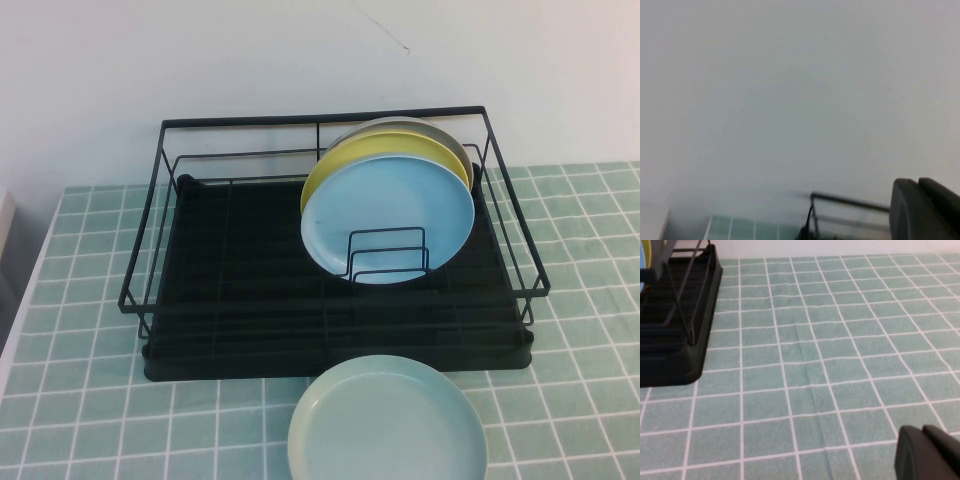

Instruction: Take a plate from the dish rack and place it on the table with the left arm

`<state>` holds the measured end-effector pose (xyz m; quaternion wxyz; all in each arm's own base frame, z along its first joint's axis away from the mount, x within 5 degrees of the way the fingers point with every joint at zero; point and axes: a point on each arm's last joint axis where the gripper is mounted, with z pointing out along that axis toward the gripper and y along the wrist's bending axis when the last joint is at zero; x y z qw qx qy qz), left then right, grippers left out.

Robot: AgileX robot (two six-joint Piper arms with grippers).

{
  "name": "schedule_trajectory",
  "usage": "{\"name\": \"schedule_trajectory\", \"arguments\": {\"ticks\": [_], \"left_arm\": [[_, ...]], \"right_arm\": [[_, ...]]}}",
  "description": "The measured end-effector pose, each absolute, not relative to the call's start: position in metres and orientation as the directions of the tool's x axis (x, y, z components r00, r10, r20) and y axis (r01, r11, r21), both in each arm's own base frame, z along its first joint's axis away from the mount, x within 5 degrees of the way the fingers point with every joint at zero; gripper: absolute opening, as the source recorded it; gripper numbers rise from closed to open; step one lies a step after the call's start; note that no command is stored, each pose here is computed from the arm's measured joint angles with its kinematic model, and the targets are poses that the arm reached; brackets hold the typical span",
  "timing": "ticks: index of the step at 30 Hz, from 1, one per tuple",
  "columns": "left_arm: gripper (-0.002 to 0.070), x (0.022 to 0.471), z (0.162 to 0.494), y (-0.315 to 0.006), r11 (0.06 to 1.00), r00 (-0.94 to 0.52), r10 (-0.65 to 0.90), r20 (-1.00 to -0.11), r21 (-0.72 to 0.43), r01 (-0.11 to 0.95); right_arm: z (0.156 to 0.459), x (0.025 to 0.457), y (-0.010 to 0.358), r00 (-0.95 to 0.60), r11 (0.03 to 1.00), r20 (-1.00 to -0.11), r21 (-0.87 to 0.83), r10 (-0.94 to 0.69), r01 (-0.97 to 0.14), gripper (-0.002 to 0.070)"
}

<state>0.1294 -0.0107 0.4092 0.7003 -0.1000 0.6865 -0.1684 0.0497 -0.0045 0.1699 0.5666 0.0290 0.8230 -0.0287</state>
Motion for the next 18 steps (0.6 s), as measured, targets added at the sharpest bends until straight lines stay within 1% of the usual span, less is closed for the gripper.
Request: {"name": "schedule_trajectory", "arguments": {"ticks": [1, 4, 7, 9, 12, 14, 18], "left_arm": [[-0.0003, 0.138, 0.404, -0.012, 0.933, -0.042, -0.347, -0.937, -0.349, 0.087], [-0.0003, 0.169, 0.378, -0.02, 0.965, -0.236, -0.227, -0.945, -0.252, 0.08], [-0.0003, 0.194, 0.349, -0.033, 0.97, -0.428, -0.143, -0.893, -0.212, 0.12], [-0.0003, 0.208, 0.33, -0.046, 0.966, -0.524, -0.066, -0.849, -0.185, 0.178], [-0.0003, 0.22, 0.31, -0.07, 0.941, -0.587, 0.066, -0.807, -0.146, 0.306], [-0.0003, 0.228, 0.303, -0.085, 0.916, -0.596, 0.153, -0.788, -0.114, 0.385], [-0.0003, 0.249, 0.303, -0.114, 0.858, -0.576, 0.288, -0.765, -0.061, 0.51]], "right_arm": [[0.17, 0.05, -0.005, -0.356, 0.997, -0.934, -0.014, 0.015, 0.08, -0.0002], [0.17, 0.05, -0.005, -0.356, 0.997, -0.934, -0.014, 0.015, 0.08, -0.0002], [0.17, 0.05, -0.005, -0.356, 0.997, -0.934, -0.014, 0.015, 0.08, -0.0002], [0.17, 0.05, -0.005, -0.356, 0.997, -0.934, -0.014, 0.015, 0.08, -0.0002], [0.17, 0.05, -0.005, -0.356, 0.997, -0.934, -0.014, 0.015, 0.08, -0.0002], [0.17, 0.05, -0.005, -0.356, 0.997, -0.934, -0.014, 0.015, 0.08, -0.0002], [0.17, 0.05, -0.005, -0.356, 0.997, -0.934, -0.014, 0.015, 0.08, -0.0002]]}}
